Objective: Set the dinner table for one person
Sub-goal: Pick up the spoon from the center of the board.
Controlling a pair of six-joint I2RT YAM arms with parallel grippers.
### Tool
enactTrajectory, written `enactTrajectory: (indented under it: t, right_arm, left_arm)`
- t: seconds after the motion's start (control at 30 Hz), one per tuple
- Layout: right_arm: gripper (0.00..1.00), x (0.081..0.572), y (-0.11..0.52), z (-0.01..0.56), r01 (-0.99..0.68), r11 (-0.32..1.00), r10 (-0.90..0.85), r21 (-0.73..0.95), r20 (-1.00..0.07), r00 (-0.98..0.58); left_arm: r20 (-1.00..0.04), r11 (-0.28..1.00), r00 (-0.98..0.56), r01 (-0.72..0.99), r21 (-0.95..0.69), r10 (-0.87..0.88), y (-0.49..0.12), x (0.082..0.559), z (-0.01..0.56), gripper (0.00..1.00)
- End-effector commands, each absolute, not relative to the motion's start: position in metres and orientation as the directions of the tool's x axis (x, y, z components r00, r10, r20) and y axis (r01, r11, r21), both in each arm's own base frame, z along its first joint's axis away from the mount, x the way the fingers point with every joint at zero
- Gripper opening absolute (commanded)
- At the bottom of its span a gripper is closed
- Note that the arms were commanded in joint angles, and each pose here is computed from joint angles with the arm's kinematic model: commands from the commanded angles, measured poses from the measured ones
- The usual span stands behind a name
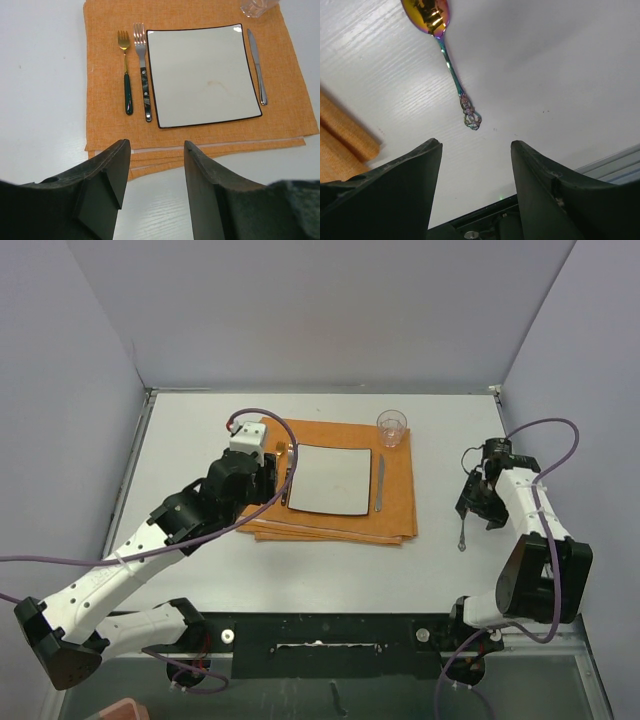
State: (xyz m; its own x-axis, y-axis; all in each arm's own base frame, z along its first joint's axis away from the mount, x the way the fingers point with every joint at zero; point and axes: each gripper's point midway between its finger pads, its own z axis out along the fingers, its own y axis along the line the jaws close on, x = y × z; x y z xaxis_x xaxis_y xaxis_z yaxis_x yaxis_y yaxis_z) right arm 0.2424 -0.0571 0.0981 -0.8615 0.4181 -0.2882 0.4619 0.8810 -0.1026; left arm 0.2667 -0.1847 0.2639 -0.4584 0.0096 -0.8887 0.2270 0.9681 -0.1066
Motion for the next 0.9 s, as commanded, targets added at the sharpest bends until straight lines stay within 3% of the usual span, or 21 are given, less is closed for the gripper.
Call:
enactTrajectory:
  t: [0.0, 0.43, 0.7, 0.87]
  right_arm:
    - [0.58, 0.258, -0.065, 0.085, 0.525, 0.848, 0.485, -0.065, -0.302, -0.821]
    - [0.56, 0.276, -0.057, 0.043, 0.542, 0.839, 0.524, -0.042, -0.203, -0.827]
    - [0.42, 0.277, -0.056, 0.029, 0.553, 0.832, 0.538, -0.044, -0.174, -0.825]
    - [0.39, 0.278, -0.052, 0.022, 0.56, 0.827, 0.549, -0.036, -0.161, -0.82]
  left_arm:
    - [-0.908, 0.954, -0.414, 0.241, -0.176, -0.063, -0.187, 0.269, 0.285, 0.45]
    - [-0.904, 0.95, -0.423, 0.255, -0.183, -0.06, -0.193, 0.284, 0.282, 0.46]
    - [-0.906, 0.949, -0.417, 0.255, -0.188, -0.067, -0.189, 0.287, 0.287, 0.46]
    - [-0.907, 0.948, -0.412, 0.25, -0.198, -0.081, -0.186, 0.286, 0.29, 0.46]
